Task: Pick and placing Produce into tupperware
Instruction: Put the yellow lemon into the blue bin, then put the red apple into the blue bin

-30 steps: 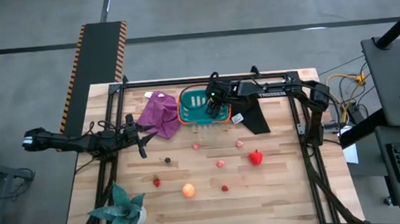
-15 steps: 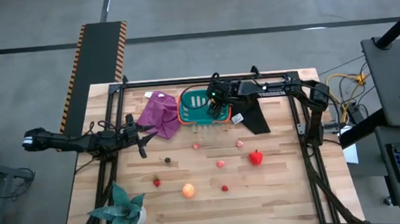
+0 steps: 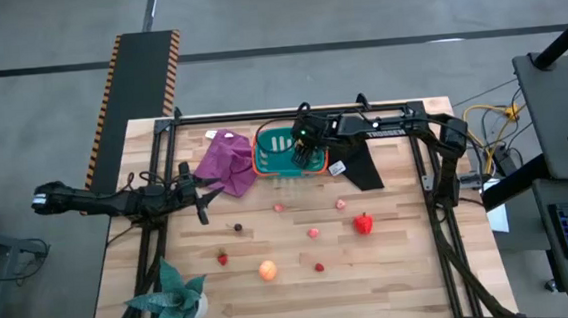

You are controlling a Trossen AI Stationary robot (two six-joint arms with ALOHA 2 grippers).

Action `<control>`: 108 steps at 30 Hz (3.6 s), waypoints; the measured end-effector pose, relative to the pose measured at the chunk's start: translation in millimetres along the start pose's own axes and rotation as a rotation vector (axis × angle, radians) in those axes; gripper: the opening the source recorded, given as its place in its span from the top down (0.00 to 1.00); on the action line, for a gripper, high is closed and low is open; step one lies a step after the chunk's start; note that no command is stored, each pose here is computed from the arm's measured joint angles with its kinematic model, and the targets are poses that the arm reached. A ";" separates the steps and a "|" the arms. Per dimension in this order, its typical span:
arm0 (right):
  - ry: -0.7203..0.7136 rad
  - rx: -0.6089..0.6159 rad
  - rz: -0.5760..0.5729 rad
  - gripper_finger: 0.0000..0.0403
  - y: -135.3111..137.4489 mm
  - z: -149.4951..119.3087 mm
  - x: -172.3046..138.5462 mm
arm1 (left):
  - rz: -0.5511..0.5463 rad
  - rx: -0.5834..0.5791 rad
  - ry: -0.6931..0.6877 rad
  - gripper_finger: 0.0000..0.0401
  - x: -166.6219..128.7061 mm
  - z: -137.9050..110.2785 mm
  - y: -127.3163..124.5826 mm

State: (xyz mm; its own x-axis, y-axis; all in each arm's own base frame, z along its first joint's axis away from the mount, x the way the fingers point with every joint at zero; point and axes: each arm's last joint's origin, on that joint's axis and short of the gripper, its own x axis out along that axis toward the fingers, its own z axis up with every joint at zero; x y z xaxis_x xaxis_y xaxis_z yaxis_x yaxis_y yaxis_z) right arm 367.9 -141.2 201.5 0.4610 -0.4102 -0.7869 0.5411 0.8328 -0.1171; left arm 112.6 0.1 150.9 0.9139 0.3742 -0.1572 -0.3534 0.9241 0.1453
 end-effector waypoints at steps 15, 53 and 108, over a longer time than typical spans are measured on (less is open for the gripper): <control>-0.006 -0.007 -0.002 0.51 0.7 0.3 1.1 | 0.000 0.002 0.004 0.74 0.3 -0.4 -0.2; 0.081 -0.042 -0.026 0.51 -5.6 15.9 6.0 | -0.002 0.012 0.023 0.74 1.4 -2.1 -0.9; -0.029 0.030 0.190 0.40 11.1 -29.7 -251.0 | -0.001 0.012 0.023 0.74 1.4 -2.1 -0.9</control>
State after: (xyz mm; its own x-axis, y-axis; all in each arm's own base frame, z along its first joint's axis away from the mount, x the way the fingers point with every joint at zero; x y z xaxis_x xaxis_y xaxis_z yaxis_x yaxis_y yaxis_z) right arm 237.3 -17.9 379.7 0.5770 -0.2578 -0.7750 0.4628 0.8850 0.0502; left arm 113.7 -0.1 148.5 0.9097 0.3746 -0.1793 -0.3496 0.9237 0.1564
